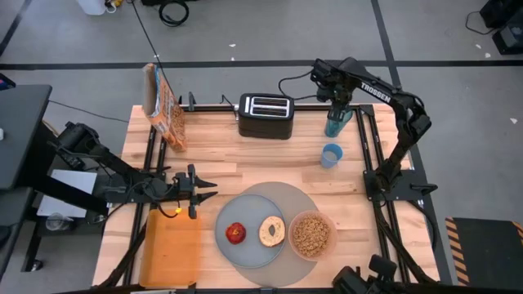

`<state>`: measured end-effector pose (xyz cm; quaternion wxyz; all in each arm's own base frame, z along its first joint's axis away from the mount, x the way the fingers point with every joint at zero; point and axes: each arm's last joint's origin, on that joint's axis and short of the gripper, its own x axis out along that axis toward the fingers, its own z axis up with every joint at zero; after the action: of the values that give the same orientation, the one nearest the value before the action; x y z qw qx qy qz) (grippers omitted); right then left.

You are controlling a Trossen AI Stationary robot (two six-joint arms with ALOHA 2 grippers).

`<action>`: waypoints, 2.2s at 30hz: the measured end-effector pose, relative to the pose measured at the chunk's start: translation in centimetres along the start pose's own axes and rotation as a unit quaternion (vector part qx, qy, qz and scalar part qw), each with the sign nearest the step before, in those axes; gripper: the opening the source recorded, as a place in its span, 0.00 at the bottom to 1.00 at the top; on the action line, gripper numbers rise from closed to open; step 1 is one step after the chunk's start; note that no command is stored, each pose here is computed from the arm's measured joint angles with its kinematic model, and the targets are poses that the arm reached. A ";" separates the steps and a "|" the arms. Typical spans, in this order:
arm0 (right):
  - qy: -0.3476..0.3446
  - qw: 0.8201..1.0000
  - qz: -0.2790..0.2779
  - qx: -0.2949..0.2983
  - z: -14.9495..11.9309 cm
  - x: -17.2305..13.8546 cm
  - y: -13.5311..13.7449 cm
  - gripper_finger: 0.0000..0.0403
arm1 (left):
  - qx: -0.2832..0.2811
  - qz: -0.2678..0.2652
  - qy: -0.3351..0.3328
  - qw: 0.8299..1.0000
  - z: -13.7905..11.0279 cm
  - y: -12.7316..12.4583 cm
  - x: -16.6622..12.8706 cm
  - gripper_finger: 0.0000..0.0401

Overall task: Arrange a breakfast setting
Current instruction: Put the spoon on the gray table mat between the pink bowl and the blue plate

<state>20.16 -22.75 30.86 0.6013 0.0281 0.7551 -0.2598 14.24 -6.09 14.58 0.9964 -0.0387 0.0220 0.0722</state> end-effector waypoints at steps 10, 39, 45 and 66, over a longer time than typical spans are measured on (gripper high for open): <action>0.006 1.000 -0.001 -0.011 -0.2 -1.1 0.4 0.05 | -0.003 0.000 0.000 1.000 0.0 0.0 0.0 0.31; -0.148 0.987 -0.060 -0.022 -0.6 -10.4 0.4 0.05 | -0.003 0.000 0.001 1.000 0.0 0.0 0.0 0.31; -0.166 0.983 -0.073 -0.016 -1.0 -11.5 0.3 0.05 | -0.002 0.000 0.002 1.000 0.0 0.0 0.0 0.31; -0.329 0.943 0.035 0.035 -9.5 -16.8 1.9 0.04 | -0.004 0.000 0.005 1.000 -0.1 0.0 0.0 0.31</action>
<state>16.96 -12.55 47.04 0.8237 -0.0118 0.5041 -0.2593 14.23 -6.09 14.47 0.9961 -0.0429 0.0266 0.0724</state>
